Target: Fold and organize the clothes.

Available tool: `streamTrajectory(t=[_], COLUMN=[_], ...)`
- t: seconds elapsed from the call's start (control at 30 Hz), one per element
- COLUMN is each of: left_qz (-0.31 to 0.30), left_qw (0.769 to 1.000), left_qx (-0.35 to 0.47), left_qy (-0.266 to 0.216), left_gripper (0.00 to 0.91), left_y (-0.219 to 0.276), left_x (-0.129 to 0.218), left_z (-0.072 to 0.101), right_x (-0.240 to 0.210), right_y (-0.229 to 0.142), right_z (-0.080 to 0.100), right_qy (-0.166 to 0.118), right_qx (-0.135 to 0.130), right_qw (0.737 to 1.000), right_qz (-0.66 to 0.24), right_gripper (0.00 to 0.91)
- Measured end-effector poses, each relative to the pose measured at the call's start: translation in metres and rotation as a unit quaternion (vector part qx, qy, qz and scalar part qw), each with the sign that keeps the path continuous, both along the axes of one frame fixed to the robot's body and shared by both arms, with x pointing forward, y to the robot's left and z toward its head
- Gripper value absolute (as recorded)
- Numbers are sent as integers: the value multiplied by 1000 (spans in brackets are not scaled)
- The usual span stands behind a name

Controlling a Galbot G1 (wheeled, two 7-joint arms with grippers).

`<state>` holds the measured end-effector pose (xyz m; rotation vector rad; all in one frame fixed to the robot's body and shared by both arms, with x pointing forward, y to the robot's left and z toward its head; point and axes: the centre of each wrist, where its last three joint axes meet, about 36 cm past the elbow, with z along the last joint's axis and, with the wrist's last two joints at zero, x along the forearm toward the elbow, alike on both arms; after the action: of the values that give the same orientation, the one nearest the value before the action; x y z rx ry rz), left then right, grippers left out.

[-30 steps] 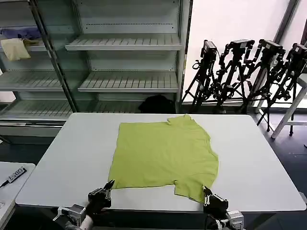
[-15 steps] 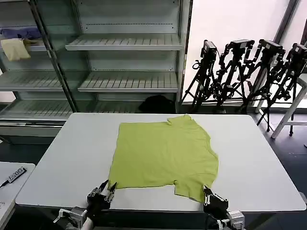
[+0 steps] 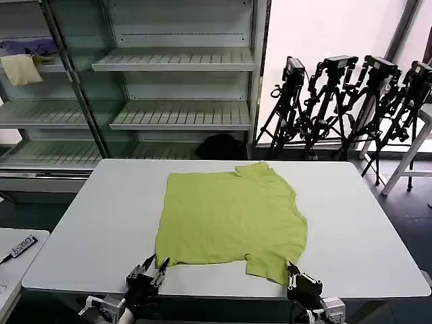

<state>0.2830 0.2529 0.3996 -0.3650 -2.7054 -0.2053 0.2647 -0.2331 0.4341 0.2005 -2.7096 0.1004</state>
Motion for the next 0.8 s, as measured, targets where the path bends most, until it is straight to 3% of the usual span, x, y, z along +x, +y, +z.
streamTrajectory(t=[0.3,0.8], left_qz=[-5,16], left_qw=[1000,997], left_qx=[-9,-51], left_qy=[-11,-46], left_gripper=[0,0], left_y=[1,11], left_x=[3,15], left_z=[0,26], right_x=[3,13], right_y=[-2,-5], right_z=[2,11], right_qy=[-18,-51], right_qx=[18,39], right_qw=[1000,997], right_qz=[-15,-31], right_gripper=[0,0])
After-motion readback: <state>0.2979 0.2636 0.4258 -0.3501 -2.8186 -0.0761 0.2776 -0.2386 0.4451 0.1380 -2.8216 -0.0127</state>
